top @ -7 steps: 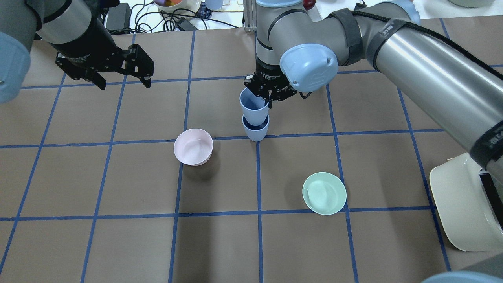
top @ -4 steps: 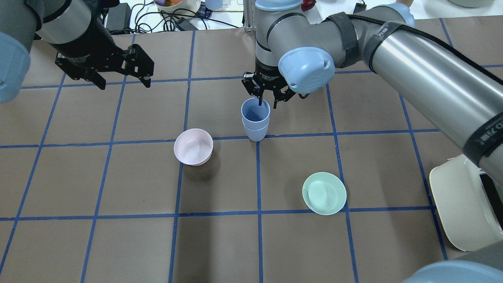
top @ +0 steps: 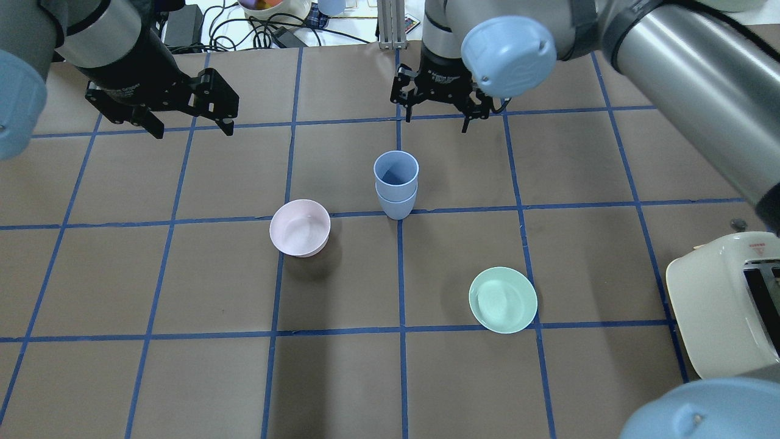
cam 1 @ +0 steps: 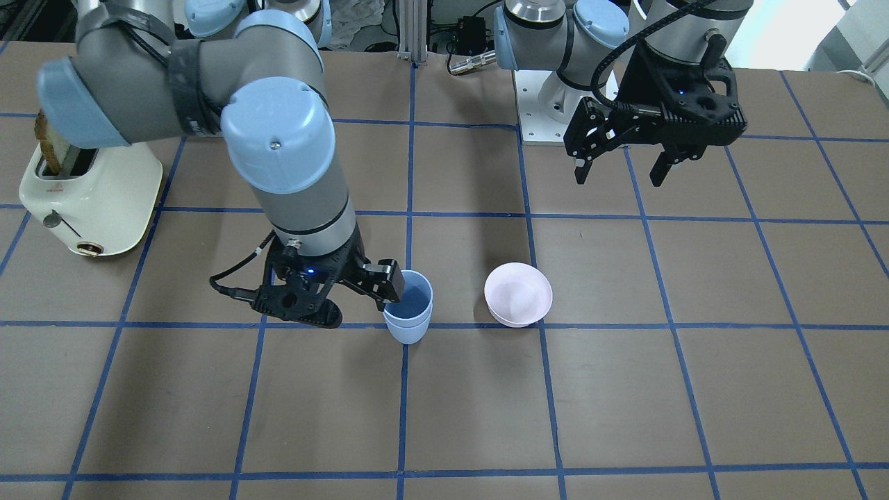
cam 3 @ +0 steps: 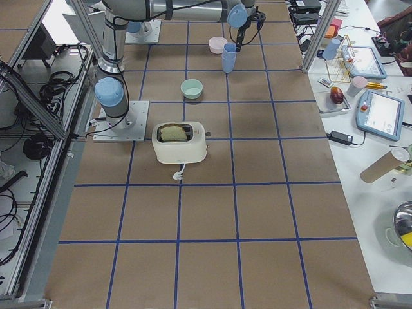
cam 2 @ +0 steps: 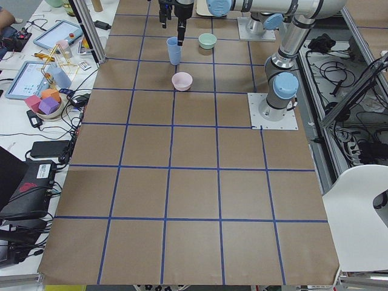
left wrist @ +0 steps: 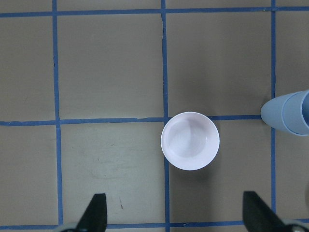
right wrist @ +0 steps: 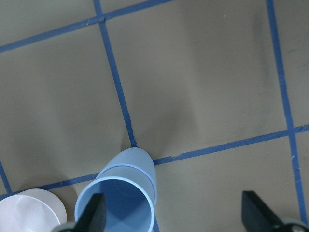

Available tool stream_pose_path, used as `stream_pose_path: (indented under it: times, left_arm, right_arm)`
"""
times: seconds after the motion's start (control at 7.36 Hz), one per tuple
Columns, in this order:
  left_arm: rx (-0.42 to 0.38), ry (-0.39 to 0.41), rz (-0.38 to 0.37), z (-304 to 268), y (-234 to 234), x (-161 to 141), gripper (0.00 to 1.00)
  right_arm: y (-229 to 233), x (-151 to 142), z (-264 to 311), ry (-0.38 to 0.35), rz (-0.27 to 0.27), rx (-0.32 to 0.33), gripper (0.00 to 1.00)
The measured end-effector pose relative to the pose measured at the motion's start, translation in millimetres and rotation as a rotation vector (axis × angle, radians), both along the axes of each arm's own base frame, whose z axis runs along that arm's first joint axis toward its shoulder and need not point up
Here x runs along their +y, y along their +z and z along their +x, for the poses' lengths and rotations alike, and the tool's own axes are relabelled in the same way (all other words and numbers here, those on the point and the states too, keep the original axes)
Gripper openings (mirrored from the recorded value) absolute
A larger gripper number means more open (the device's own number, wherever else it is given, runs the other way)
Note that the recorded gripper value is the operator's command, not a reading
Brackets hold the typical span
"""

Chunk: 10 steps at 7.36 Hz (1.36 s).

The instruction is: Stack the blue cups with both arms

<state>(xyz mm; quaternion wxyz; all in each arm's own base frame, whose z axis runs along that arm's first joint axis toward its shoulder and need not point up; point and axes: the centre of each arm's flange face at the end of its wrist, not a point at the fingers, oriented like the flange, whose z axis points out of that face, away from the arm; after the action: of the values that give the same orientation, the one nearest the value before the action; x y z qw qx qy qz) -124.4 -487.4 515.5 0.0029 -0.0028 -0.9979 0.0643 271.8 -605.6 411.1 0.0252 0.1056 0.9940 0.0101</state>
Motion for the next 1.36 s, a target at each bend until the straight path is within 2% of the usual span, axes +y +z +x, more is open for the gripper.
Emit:
stream_pose_path:
  times: [0.14, 0.27, 0.41, 0.54, 0.68, 0.95, 1.36]
  left_arm:
    - [0.000, 0.000, 0.000, 0, 0, 0, 1.00]
    - [0.000, 0.000, 0.000, 0, 0, 0, 1.00]
    - [0.000, 0.000, 0.001, 0, -1, 0, 1.00]
    - [0.000, 0.000, 0.001, 0, -1, 0, 1.00]
    - [0.000, 0.000, 0.001, 0, -1, 0, 1.00]
    - [0.000, 0.000, 0.001, 0, 0, 0, 1.00]
    - [0.000, 0.000, 0.002, 0, -1, 0, 1.00]
  right_arm:
    - [29, 1, -37, 0.063, 0.036, 0.015, 1.00]
    - [55, 8, -84, 0.146, 0.048, 0.022, 1.00]
    - [73, 23, -127, 0.225, 0.042, 0.020, 1.00]
    - [82, 45, -153, 0.269, 0.018, 0.021, 1.00]
    - [81, 64, -163, 0.285, -0.026, 0.030, 1.00]
    - [77, 75, -166, 0.292, -0.093, 0.047, 1.00]
    - [90, 73, -166, 0.293, -0.129, 0.054, 1.00]
